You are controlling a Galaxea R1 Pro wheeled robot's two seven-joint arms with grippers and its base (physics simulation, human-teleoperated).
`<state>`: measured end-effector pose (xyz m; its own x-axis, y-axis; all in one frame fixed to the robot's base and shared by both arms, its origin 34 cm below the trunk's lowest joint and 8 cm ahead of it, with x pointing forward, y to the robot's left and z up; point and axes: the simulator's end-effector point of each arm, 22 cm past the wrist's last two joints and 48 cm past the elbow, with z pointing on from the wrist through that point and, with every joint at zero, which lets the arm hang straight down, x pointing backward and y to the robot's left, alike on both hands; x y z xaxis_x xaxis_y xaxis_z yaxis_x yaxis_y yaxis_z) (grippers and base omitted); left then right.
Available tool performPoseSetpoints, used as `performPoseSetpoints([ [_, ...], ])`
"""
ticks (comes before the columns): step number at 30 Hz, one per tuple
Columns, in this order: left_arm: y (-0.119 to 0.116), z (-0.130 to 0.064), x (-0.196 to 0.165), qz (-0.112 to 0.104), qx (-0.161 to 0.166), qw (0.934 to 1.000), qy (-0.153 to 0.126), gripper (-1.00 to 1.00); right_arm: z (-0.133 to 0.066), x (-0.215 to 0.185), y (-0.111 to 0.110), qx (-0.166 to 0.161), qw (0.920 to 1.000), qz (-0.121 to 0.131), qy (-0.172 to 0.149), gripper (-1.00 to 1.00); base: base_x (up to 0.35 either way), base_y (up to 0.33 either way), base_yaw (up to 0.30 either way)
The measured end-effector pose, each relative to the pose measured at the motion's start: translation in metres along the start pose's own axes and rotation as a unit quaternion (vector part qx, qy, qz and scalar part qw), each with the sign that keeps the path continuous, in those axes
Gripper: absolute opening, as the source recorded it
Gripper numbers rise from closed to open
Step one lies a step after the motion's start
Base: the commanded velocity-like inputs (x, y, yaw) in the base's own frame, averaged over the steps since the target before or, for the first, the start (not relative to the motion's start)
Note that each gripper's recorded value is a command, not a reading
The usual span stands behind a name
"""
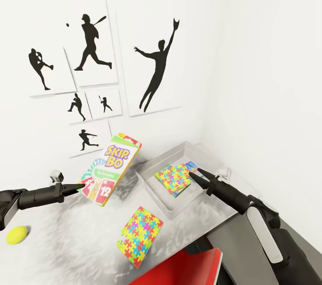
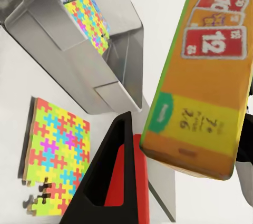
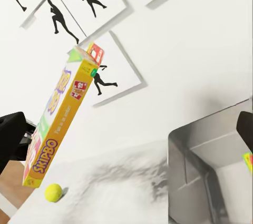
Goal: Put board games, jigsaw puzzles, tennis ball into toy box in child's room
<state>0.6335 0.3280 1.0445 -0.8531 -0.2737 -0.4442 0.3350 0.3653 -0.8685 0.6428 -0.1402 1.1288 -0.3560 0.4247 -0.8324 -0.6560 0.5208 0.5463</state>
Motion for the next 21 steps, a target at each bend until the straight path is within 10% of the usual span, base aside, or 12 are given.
performPoseSetpoints([
  [10,-0.008,0.078,-0.026,-0.019,-0.029,0.9993,0.014,-1.00,-0.013,-0.012,-0.014,0.017,0.9998,-0.005,-0.004,1.00,0.000,0.000,0.000],
  [21,-0.047,0.216,-0.080,0.042,-0.156,0.9853,0.054,-1.00,-0.064,-0.043,-0.028,0.005,0.9995,-0.015,-0.028,1.00,0.000,0.000,0.000],
])
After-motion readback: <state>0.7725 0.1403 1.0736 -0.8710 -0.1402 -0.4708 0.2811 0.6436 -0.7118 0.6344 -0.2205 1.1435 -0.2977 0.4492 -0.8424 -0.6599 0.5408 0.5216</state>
